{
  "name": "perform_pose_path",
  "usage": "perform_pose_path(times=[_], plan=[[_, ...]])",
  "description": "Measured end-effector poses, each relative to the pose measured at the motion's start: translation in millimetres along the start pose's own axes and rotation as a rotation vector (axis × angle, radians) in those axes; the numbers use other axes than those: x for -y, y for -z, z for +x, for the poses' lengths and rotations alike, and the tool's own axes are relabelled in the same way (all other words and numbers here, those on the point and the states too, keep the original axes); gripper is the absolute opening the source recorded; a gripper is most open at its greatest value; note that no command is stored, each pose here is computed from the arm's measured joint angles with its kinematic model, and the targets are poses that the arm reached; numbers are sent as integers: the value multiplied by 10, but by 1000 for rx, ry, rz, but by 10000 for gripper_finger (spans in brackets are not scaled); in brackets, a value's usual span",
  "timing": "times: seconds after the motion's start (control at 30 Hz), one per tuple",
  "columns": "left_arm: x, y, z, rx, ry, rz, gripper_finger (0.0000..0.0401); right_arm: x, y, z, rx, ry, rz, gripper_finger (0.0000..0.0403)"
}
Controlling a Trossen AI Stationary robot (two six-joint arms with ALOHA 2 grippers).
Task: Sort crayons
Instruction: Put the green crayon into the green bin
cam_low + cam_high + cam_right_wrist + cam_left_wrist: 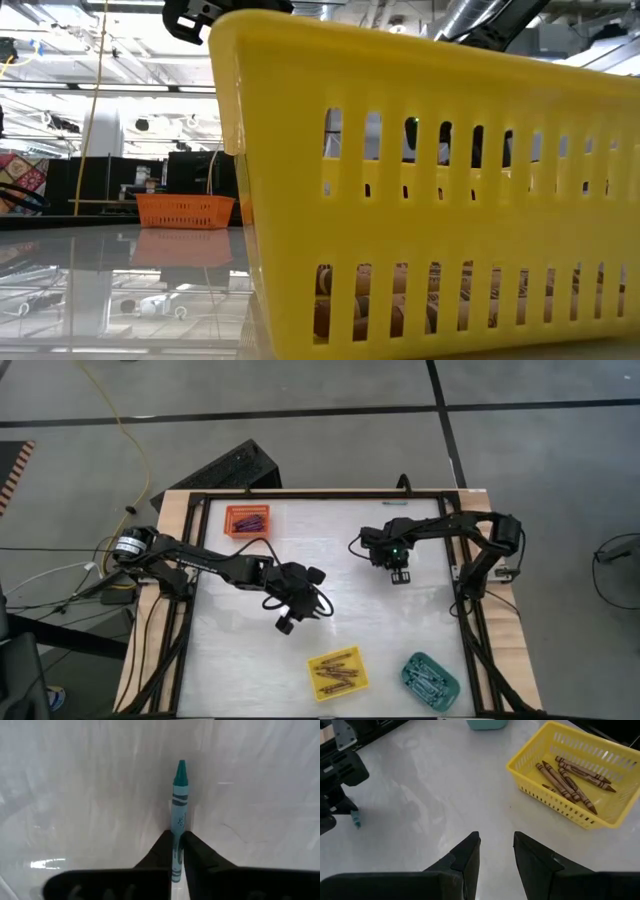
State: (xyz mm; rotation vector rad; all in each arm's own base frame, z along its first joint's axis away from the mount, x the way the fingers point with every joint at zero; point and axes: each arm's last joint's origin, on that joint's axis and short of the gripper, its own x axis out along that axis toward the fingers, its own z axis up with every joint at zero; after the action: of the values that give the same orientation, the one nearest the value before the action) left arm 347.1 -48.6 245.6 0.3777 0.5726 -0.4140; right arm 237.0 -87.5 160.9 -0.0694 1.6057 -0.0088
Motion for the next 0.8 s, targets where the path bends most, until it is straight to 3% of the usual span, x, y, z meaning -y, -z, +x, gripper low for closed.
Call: perform_pose_path(times=[0.13,0.43,0.8], plan=[[0,-1,0,1,0,0,110,-55,-14,-22,7,8,22,8],[-1,-2,0,2,0,-4,110,-246,-63,-87,9,10,127,3],[0,0,0,1,1,-4,110,-769,-104,-641,179,-42,218,1]])
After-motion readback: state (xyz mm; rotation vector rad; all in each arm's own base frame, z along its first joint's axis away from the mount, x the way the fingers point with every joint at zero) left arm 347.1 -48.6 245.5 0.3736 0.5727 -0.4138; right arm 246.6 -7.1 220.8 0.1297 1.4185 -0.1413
